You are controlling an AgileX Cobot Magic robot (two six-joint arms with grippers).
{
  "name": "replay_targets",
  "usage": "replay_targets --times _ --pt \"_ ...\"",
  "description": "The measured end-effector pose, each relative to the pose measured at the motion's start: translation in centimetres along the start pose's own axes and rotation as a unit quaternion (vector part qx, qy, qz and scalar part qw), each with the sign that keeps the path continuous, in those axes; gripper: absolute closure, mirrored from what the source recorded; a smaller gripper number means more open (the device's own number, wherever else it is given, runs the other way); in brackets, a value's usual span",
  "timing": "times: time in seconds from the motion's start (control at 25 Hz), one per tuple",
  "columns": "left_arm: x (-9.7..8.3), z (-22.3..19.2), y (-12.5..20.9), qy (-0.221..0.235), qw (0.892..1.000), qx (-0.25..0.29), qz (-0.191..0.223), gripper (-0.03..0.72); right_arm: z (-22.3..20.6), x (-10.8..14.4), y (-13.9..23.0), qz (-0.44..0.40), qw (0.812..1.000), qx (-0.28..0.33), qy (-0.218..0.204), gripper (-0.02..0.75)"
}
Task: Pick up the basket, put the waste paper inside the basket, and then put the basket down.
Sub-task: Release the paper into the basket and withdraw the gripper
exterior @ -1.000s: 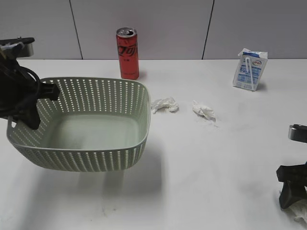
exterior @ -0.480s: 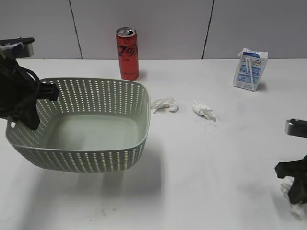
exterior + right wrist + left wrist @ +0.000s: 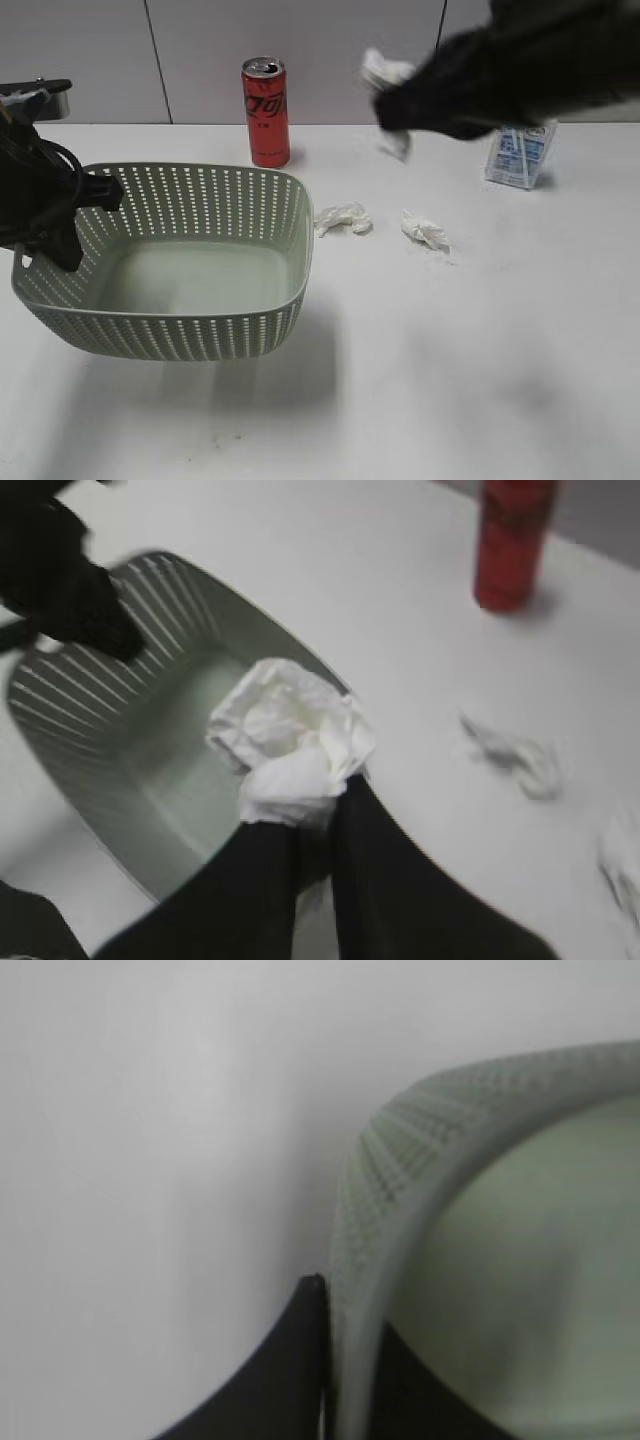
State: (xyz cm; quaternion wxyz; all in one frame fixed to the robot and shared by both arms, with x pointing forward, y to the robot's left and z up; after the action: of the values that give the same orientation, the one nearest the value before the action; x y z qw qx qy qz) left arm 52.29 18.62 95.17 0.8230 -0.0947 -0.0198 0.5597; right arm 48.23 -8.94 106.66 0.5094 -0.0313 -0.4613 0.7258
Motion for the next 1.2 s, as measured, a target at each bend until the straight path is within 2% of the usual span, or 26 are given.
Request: replay_targets --times 0.12,0.2,0.32,0.4,0.52,0.6,0.68,0.8,0.88,1.0,1.08,1.2 --pt "0.0 0.0 0.1 0.000 1.000 0.002 0.000 0.683 -1.4 5.1 -1.7 0.063 0.996 -0.013 -0.055 0.693" --pt "0.0 0.0 0.1 0.001 1.000 0.005 0.001 0.683 -4.1 6.6 -1.4 0.082 0.994 0.010 -0.067 0.694" --pt "-0.1 0.0 0.3 0.003 1.000 0.010 0.001 0.683 -8.6 6.9 -0.3 0.086 0.993 0.052 -0.062 0.659" --pt "-0.2 0.0 0.4 0.009 1.000 0.013 0.005 0.683 -11.1 6.5 0.6 0.085 0.991 0.086 -0.056 0.556" --pt "-0.5 0.0 0.3 0.018 1.000 0.011 0.012 0.683 -13.9 6.0 1.8 0.086 0.986 0.133 -0.050 0.277" --pt "-0.6 0.0 0.3 0.020 1.000 0.011 0.013 0.683 -14.6 6.2 1.9 0.087 0.984 0.148 -0.053 0.153" --pt "-0.6 0.0 0.3 0.020 1.000 0.011 0.013 0.683 -14.5 6.6 1.4 0.084 0.984 0.148 -0.057 0.109" --pt "-0.6 0.0 0.3 0.021 1.000 0.012 0.014 0.683 -13.7 6.3 -0.3 0.078 0.985 0.151 -0.037 0.125" --pt "-0.6 0.0 0.4 0.021 1.000 0.013 0.015 0.683 -12.7 4.6 -2.2 0.046 0.986 0.161 -0.001 0.159" --pt "-0.4 0.0 0.4 0.021 1.000 0.013 0.018 0.683 -11.2 0.1 -5.3 -0.022 0.984 0.173 0.041 0.184" --pt "-0.4 0.0 0.3 0.021 1.000 0.012 0.018 0.683 -10.9 -3.9 -6.5 -0.069 0.979 0.179 0.067 0.190" --pt "-0.3 0.0 0.3 0.020 1.000 0.009 0.019 0.683 -12.2 -9.9 -5.9 -0.125 0.965 0.203 0.106 0.190"
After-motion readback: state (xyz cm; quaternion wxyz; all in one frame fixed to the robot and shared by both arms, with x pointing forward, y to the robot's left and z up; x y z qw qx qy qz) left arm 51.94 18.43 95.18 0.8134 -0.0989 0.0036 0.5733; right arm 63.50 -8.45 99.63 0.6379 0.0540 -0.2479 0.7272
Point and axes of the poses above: a point on each arm's last joint axis where the gripper is mounted, z pointing back along that axis away from the gripper, x along the wrist's bending axis when the last joint is at zero, y = z × x, the point moved 5 cm from there along -z, pointing out along that axis toward the gripper, and after that the axes turned 14 degrees about -z, right-handed, at the moved point
